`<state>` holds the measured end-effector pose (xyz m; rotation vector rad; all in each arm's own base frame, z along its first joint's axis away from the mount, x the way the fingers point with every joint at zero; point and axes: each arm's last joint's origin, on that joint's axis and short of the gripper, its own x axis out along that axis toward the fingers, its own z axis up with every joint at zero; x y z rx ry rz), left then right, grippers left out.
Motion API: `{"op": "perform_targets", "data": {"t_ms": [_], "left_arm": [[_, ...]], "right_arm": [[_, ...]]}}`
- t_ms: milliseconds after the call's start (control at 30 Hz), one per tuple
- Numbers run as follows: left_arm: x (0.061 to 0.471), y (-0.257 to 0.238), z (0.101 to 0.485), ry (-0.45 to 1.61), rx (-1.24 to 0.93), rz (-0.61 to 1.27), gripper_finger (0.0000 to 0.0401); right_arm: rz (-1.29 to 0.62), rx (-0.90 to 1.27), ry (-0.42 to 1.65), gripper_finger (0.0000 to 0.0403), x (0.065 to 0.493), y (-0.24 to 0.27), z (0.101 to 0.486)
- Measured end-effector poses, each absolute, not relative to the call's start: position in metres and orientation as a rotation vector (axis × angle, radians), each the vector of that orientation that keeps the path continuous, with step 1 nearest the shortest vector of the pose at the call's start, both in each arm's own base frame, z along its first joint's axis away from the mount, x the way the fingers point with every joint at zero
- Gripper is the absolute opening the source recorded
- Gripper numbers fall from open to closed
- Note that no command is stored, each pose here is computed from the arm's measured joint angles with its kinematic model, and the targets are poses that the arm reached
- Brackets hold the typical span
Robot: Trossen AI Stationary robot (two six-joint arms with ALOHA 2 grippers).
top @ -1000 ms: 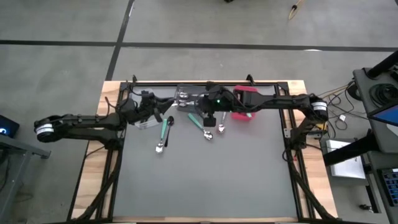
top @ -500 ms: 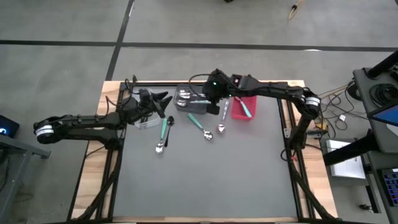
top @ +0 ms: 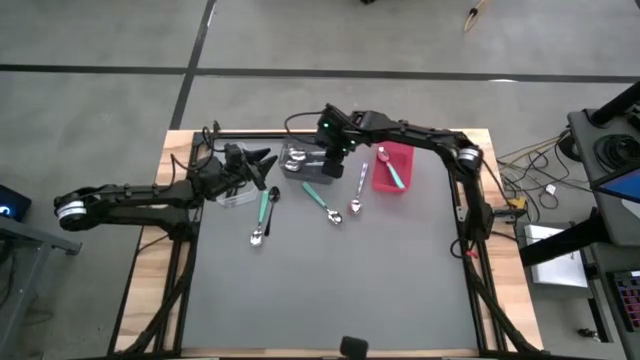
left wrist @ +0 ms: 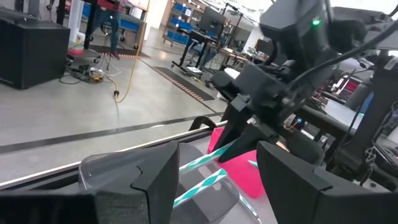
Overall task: Sort silverware by color (type)
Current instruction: Put the bottom blue patterned spoon into the black bin
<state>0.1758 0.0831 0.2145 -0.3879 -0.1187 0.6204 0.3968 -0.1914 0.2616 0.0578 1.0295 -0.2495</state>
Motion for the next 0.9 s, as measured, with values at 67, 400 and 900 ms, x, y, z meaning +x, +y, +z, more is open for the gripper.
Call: {"op": "perform_targets", "data": {"t_ms": [67,400,900], "left_arm": [[0.176,0.083,0.214,-0.113,-0.389,0.622,0.0195],[0.176,0.083,0.211,-0.084,-0.383,0.628,0.0195],[0.176,0.083,0.211,-0.079,-0.383,0.628,0.0195]], "right_arm": [[-0.253,0.088,1.063,0.0031,0.403,-0.194,0.260],[-0.294,0.181,1.107,0.0031,0.427,-0.206,0.252],[-0.294,0.193,1.133,0.0033,0.436,-0.210,0.235]]}}
